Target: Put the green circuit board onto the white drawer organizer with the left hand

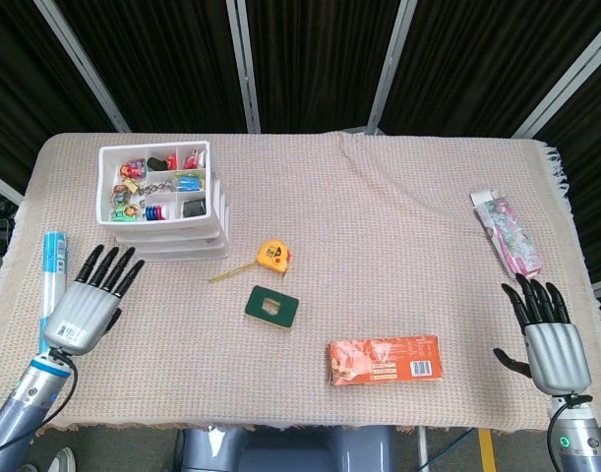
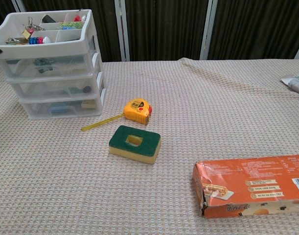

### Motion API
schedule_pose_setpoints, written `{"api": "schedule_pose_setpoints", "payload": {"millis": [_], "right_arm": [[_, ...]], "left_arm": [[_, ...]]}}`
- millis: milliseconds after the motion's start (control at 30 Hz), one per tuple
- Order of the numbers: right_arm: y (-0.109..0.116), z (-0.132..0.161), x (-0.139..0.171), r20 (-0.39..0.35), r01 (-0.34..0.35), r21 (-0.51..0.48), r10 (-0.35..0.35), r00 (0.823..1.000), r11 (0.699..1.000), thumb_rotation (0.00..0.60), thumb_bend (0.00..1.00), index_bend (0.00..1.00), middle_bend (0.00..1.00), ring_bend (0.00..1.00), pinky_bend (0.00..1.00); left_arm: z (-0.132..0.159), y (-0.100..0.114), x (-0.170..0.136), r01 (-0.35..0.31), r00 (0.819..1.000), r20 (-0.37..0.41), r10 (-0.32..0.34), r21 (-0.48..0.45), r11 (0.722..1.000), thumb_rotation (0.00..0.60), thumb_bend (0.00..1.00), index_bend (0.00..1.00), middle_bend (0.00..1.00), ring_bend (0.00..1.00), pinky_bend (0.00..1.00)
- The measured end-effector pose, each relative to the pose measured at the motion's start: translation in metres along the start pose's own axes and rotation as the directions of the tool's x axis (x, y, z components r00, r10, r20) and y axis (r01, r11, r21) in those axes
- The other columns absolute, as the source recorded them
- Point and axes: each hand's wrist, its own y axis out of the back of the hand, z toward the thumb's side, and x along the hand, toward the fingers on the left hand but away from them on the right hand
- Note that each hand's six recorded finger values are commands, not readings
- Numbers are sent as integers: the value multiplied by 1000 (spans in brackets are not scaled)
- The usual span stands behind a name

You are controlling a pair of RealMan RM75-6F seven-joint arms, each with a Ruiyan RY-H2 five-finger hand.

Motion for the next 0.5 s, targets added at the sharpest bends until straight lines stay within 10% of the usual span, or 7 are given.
{"api": "schedule_pose_setpoints", "payload": {"millis": [233, 500], "right_arm": [[0, 0, 0, -3, -3, 3, 3, 1000, 1000, 600, 19, 96, 0, 0, 0], [1, 3, 0, -20, 11, -3, -11, 1000, 1000, 600, 17, 81, 0, 0, 0]], "left_arm": [[-34, 1, -38, -67, 979, -201, 26, -196, 978, 600, 0, 0, 0, 0, 0], [-54, -26, -70, 10, 958, -278, -71, -217, 976, 600, 0, 0, 0, 0, 0]]}}
